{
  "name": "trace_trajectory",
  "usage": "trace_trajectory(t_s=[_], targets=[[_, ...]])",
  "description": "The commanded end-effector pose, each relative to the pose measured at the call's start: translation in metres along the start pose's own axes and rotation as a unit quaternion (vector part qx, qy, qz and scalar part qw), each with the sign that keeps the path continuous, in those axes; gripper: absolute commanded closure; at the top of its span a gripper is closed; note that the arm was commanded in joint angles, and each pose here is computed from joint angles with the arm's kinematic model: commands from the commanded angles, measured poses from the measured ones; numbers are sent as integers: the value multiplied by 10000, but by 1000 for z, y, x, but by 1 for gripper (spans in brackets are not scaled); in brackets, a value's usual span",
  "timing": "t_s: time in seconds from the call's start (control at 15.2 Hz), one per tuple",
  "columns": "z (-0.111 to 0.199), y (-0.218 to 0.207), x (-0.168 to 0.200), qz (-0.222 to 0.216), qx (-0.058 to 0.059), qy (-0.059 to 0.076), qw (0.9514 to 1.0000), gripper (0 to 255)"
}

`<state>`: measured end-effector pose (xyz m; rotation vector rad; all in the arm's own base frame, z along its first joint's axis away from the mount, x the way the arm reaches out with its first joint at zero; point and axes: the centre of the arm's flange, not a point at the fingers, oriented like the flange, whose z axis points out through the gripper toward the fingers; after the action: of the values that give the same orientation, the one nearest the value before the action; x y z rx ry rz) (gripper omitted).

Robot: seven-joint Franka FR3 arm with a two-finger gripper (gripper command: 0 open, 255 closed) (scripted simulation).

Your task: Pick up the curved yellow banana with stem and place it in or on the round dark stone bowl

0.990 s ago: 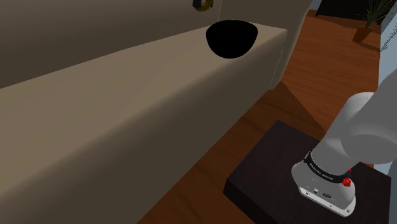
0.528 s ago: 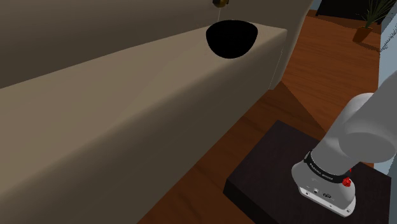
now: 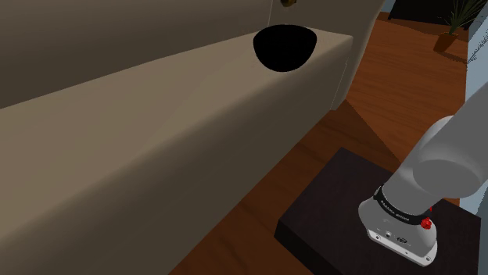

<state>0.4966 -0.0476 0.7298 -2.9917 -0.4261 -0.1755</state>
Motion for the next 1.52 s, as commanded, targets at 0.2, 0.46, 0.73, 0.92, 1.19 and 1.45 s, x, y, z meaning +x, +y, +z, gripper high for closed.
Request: trace_trajectory(t_s=[0.2, 0.46, 0.73, 0.92, 1.19, 1.45], targets=[[22, 7, -4, -9, 0, -1, 10000, 255], [43, 9, -7, -9, 0, -1, 10000, 255], [62, 10, -9, -9, 0, -1, 10000, 255], [62, 10, -9, -9, 0, -1, 10000, 255], [62, 11, -9, -9, 0, -1, 10000, 255], [62, 11, -9, -9, 0, -1, 10000, 0]])
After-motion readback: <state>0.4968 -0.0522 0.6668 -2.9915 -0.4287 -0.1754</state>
